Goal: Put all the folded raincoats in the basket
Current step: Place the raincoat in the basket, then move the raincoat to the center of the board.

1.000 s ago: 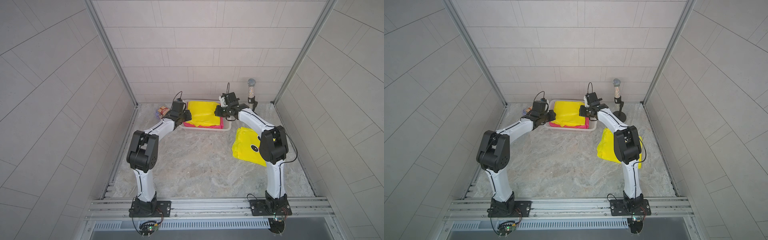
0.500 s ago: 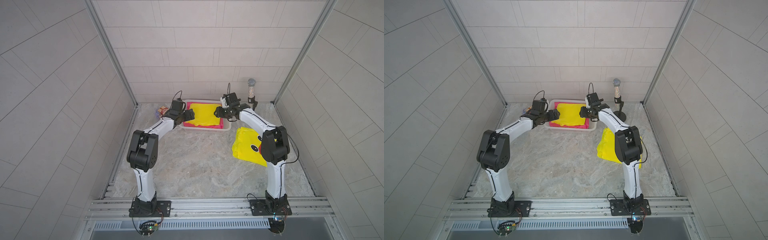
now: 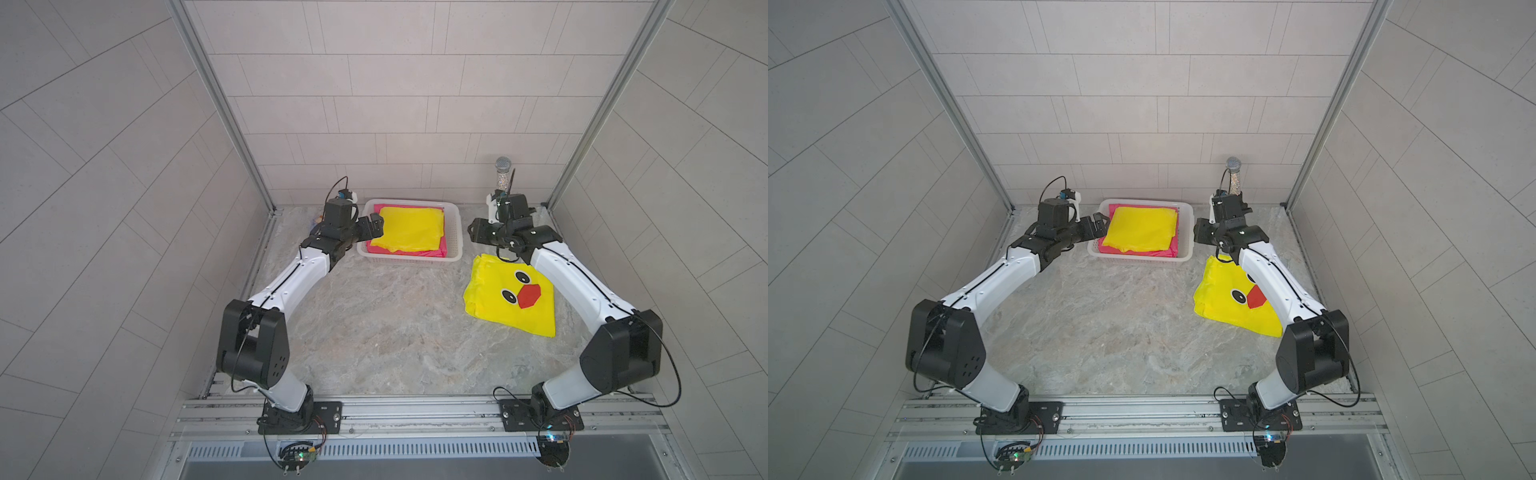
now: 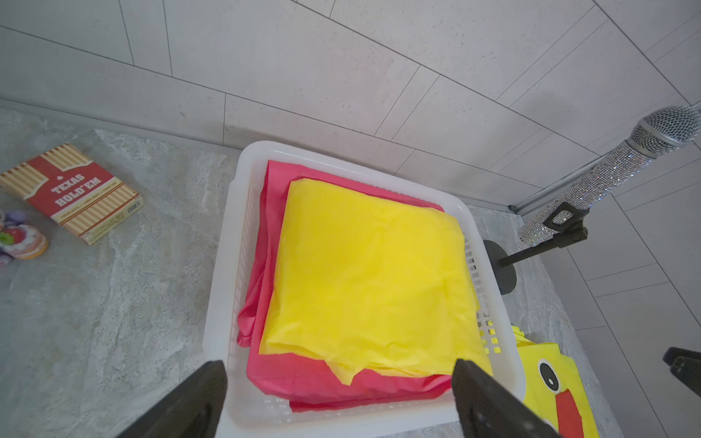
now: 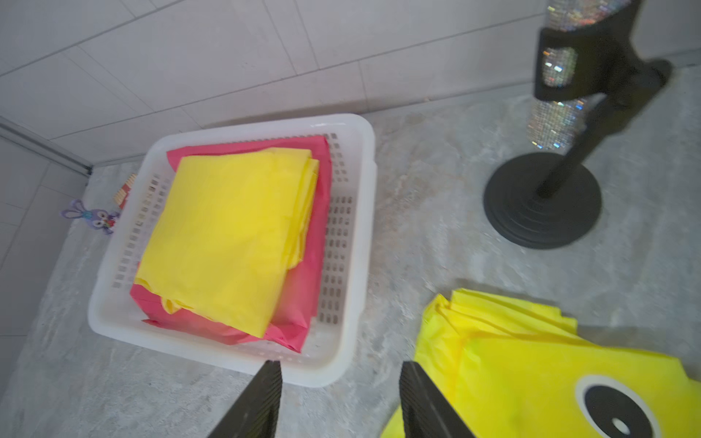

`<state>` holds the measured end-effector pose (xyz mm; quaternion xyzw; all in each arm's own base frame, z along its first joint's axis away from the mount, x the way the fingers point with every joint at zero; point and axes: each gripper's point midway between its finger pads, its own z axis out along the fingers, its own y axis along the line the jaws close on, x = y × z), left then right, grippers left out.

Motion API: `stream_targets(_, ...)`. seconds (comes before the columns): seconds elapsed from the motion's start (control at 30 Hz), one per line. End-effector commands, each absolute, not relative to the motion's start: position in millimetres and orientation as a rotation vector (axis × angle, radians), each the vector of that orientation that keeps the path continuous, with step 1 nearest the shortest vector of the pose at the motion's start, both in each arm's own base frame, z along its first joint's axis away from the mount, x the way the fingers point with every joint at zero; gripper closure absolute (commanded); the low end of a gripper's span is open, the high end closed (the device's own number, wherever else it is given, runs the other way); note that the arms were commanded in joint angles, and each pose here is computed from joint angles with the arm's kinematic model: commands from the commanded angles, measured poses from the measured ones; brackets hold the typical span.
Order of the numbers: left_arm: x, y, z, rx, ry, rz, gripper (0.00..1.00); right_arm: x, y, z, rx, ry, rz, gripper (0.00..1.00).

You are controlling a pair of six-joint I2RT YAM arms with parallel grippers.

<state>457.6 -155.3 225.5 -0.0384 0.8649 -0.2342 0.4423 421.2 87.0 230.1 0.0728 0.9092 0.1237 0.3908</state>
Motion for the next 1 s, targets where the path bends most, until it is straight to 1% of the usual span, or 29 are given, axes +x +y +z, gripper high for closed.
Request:
stream_targets(0.0,446,-150,206,-0.151,2.174,-0.598,0.00,388,56,192,0.245,2.394,0.210,0.45)
stream_targets(0.1,433,-152,190,-0.172,2.212,-0.636,0.00,354,32,164,0.285,2.467,0.056,0.46)
stream_targets(0.17,423,-154,181,-0.175,2.232,-0.670,0.00,336,27,145,0.289,2.511,0.025,0.46)
stream_targets(0.3,404,-154,166,-0.196,2.260,-0.704,0.00,317,14,116,0.323,2.566,-0.069,0.46)
stream_targets(0.47,386,-158,161,-0.193,2.262,-0.734,0.00,321,16,83,0.336,2.650,-0.086,0.47)
stream_targets(0.6,377,-163,160,-0.177,2.267,-0.706,0.00,329,38,59,0.313,2.734,0.039,0.55)
stream_targets(0.83,367,-179,148,-0.149,2.295,-0.714,0.00,330,55,37,0.341,2.770,0.089,0.55)
stream_targets(0.97,363,-179,140,-0.150,2.309,-0.719,0.00,316,62,24,0.343,2.807,0.092,0.55)
